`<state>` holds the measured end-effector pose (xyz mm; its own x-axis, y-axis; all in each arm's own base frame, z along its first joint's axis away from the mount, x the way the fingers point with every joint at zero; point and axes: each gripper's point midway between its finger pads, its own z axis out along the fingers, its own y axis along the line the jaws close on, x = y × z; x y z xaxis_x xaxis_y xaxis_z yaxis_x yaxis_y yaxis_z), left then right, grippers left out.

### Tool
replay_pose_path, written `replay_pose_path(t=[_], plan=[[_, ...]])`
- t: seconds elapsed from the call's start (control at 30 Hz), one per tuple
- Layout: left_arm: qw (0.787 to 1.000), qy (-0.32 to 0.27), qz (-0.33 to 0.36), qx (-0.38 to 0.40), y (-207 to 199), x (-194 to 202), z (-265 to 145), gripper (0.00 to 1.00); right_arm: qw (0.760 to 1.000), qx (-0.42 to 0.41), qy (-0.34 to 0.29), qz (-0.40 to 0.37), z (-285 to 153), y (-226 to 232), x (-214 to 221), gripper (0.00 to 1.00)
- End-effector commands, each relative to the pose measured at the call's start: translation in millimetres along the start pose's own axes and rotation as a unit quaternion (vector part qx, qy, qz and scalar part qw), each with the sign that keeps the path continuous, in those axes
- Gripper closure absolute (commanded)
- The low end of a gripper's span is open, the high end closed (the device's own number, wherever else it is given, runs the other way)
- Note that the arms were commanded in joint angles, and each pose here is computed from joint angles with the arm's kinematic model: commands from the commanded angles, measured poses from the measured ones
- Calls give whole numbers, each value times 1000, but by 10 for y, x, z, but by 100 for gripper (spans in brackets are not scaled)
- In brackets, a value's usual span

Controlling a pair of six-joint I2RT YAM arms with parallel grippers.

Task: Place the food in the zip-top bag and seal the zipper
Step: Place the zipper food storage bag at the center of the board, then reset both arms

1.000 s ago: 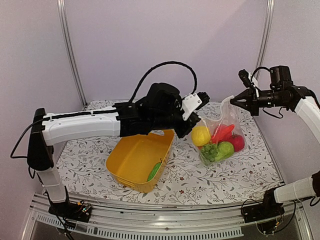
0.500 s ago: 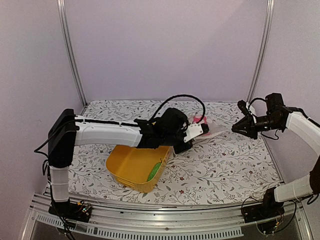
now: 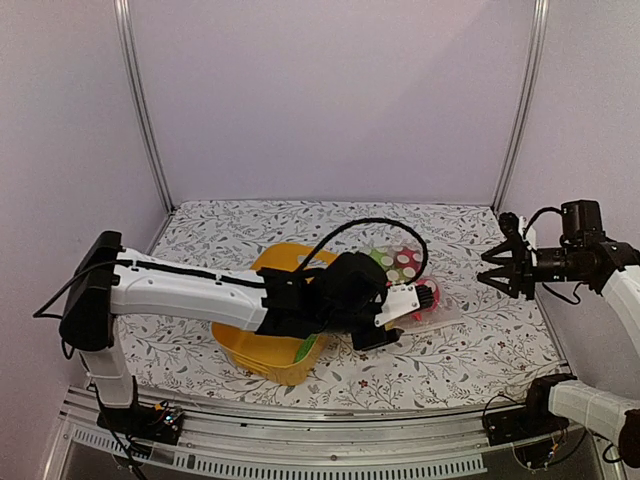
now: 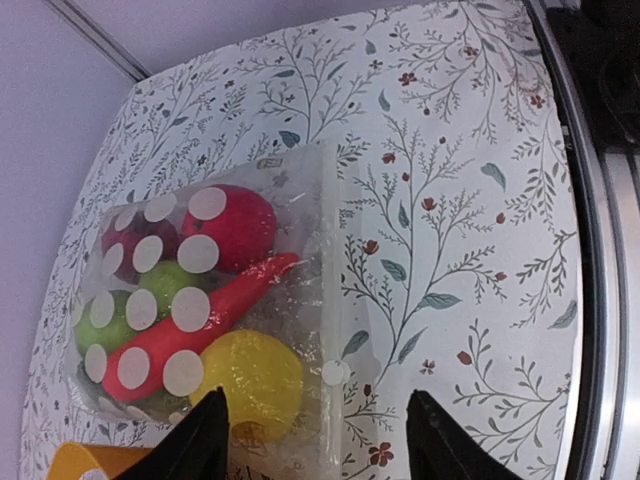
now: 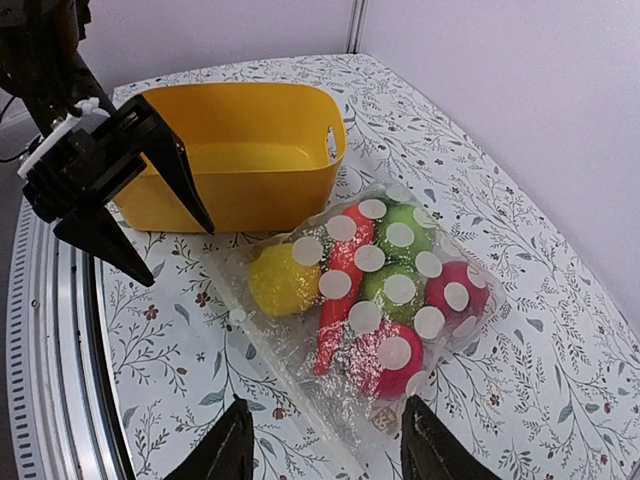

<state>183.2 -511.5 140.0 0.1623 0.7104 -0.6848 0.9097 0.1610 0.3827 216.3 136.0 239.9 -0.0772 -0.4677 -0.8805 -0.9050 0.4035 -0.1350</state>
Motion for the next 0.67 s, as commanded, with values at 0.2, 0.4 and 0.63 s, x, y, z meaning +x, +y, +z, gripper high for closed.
replay_pose_path(t=[0.2, 0.4, 0.63], plan=[[951, -47, -184, -245, 1465, -207, -1122, 23, 974, 181, -61, 124, -311, -878, -664, 5], [909, -51, -258, -324, 1993, 257, -1810, 5, 921, 324, -126, 175, -754, -1218, -884, 1], [846, -78, -372, -373, 2446, 911, -2309, 0, 910, 342, -142, 186, -809, -1206, -837, 1]])
